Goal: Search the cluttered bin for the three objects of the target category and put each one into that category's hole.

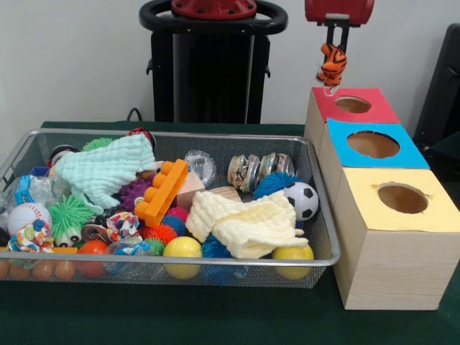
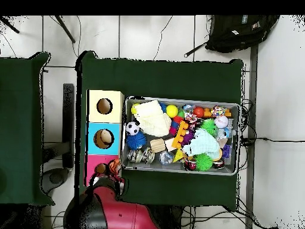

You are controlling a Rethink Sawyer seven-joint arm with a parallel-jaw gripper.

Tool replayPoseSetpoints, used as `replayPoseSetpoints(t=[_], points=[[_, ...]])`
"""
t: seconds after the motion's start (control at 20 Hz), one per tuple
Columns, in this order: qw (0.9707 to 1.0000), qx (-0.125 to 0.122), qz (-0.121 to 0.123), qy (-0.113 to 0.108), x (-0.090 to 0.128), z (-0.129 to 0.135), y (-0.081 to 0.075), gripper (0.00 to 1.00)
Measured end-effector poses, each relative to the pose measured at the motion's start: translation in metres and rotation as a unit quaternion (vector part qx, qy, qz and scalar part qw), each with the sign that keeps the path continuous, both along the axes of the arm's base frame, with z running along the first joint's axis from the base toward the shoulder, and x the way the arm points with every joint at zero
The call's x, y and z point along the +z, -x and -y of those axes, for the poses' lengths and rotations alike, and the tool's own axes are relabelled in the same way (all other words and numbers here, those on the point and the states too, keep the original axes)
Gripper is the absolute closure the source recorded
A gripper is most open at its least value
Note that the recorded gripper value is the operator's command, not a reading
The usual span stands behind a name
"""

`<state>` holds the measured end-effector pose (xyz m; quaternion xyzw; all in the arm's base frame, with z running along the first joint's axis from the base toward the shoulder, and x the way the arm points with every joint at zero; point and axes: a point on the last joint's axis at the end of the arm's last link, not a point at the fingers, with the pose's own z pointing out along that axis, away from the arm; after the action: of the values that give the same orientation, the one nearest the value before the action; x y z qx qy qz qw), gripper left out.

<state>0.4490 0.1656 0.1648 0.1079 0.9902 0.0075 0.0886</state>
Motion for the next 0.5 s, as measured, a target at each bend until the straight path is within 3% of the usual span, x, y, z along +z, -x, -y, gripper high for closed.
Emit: replayPoseSetpoints(t=[0.5], points=[[0.9997, -0.018, 0.018, -0.001, -0.021, 0.0, -0.019, 1.0]])
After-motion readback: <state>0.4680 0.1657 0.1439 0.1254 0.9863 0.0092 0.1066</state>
